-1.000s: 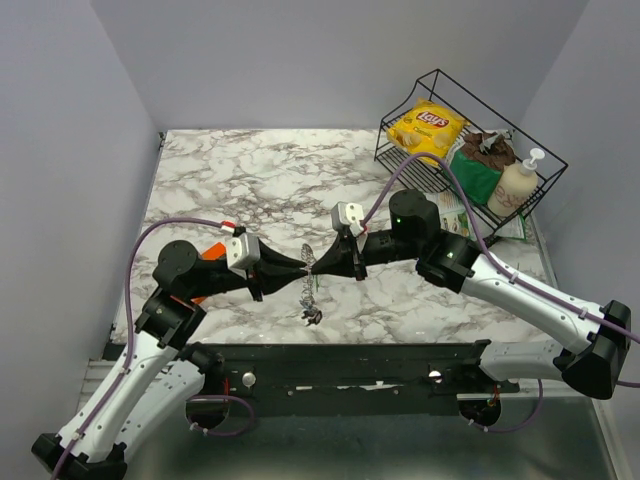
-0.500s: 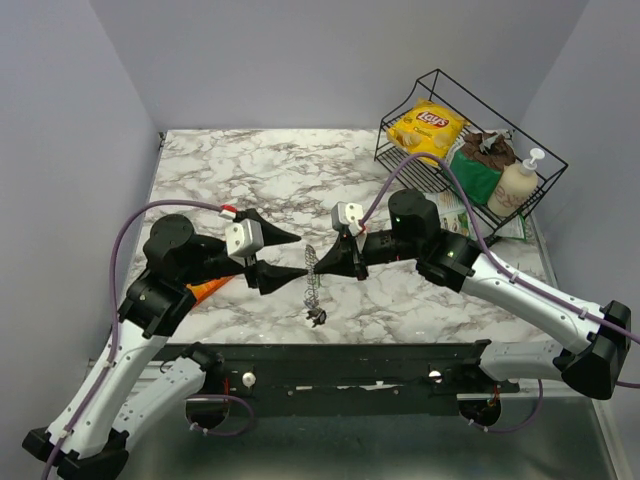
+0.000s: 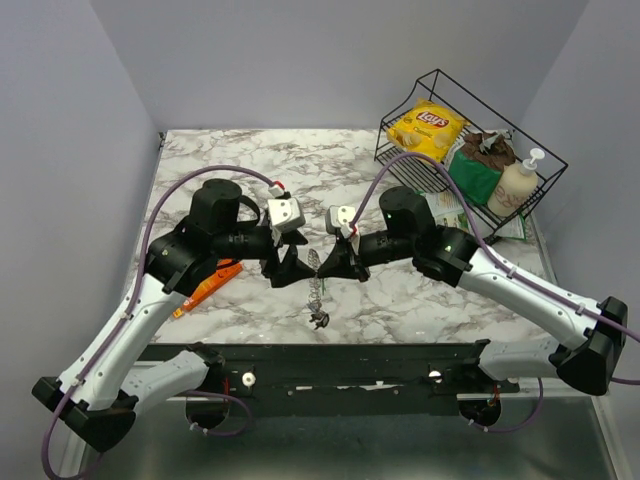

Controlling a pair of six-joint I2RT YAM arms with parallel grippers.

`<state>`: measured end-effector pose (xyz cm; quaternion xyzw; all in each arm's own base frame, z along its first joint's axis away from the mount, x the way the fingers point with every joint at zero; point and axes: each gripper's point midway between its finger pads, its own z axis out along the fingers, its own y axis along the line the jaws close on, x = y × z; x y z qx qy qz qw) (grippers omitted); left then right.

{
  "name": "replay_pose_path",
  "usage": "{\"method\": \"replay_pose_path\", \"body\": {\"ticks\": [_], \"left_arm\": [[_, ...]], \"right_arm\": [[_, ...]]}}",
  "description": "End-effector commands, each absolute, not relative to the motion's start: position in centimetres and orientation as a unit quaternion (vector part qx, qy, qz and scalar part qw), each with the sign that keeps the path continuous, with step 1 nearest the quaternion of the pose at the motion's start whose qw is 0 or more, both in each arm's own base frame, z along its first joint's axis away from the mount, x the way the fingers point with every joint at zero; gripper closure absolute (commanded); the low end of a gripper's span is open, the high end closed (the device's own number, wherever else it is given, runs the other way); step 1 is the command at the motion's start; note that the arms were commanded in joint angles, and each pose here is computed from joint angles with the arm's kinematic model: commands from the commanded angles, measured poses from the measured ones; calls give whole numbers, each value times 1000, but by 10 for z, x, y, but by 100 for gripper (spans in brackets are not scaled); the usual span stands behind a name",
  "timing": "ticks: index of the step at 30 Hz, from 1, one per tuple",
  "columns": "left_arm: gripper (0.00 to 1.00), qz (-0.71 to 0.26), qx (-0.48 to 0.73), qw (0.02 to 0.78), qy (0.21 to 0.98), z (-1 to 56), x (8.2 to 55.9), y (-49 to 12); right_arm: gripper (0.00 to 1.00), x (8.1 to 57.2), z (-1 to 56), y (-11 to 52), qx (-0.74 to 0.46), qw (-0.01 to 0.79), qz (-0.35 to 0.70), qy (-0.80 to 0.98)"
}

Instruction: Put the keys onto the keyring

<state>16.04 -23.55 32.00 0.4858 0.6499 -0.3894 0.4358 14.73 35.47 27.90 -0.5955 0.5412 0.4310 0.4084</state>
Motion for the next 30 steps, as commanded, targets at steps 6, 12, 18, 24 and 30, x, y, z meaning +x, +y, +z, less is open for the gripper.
{"method": "replay_pose_path", "body": {"ticks": [6,12,18,24,30], "left_arm": [[29,-359,512,385,678,295,150,-238],[40,-361,524,362,681,285,146,-246],[43,-356,533,356,680,279,147,-252],[52,-348,532,359,683,273,152,-256],[53,-336,533,361,688,268,156,-255]], "right_arm": [[99,148,274,349,-606,379,428,553],[99,144,269,347,-608,363,438,553],[99,146,268,344,-606,365,436,556],[99,146,270,342,-605,369,435,555],[99,148,271,340,-604,375,432,555]]}}
